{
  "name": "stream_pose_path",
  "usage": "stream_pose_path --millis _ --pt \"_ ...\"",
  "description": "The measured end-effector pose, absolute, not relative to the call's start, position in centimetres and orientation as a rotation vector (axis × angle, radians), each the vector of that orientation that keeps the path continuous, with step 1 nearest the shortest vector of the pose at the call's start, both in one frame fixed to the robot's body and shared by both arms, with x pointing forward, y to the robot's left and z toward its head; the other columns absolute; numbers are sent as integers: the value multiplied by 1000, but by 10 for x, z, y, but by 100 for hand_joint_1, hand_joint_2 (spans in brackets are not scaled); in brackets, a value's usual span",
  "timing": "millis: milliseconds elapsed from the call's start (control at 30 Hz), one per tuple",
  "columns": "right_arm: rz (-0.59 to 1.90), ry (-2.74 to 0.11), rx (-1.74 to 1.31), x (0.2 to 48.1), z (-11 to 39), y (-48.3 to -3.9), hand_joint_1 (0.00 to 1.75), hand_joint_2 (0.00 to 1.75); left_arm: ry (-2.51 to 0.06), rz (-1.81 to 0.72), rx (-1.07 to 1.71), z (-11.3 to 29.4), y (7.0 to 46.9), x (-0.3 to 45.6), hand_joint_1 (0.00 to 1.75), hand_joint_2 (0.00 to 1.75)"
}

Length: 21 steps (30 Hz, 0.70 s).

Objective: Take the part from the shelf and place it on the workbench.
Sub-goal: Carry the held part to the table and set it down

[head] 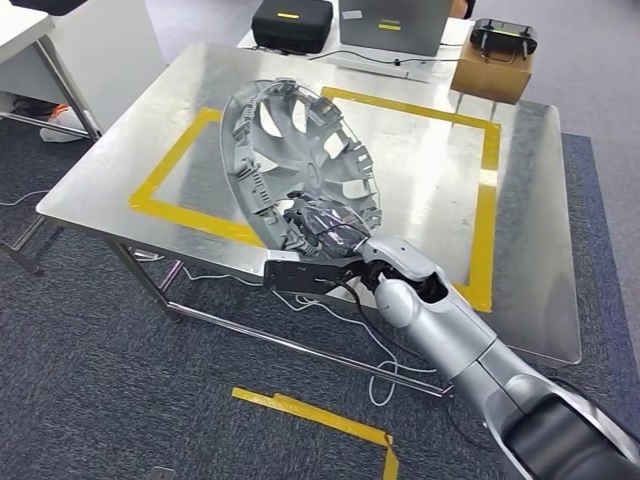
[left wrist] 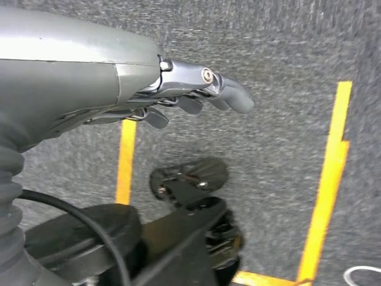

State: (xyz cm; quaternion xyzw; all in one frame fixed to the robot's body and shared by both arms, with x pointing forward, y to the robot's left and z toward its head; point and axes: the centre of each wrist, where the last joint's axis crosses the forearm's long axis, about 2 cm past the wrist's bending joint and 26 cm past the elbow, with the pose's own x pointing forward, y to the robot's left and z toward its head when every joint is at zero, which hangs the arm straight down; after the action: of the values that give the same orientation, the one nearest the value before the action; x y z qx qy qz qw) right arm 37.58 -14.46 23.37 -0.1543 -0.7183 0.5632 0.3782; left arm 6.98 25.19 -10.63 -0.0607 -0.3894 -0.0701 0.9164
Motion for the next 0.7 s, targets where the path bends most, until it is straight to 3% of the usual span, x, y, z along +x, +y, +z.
stream_pose_path --millis 200,700 --pt "1474 -1750 -428 384 222 -144 175 175 -808 -153 -131 -105 250 75 0 175" --pt "1512 -1381 -891 438 220 -143 175 175 -805 -155 -153 -104 249 79 0 175"
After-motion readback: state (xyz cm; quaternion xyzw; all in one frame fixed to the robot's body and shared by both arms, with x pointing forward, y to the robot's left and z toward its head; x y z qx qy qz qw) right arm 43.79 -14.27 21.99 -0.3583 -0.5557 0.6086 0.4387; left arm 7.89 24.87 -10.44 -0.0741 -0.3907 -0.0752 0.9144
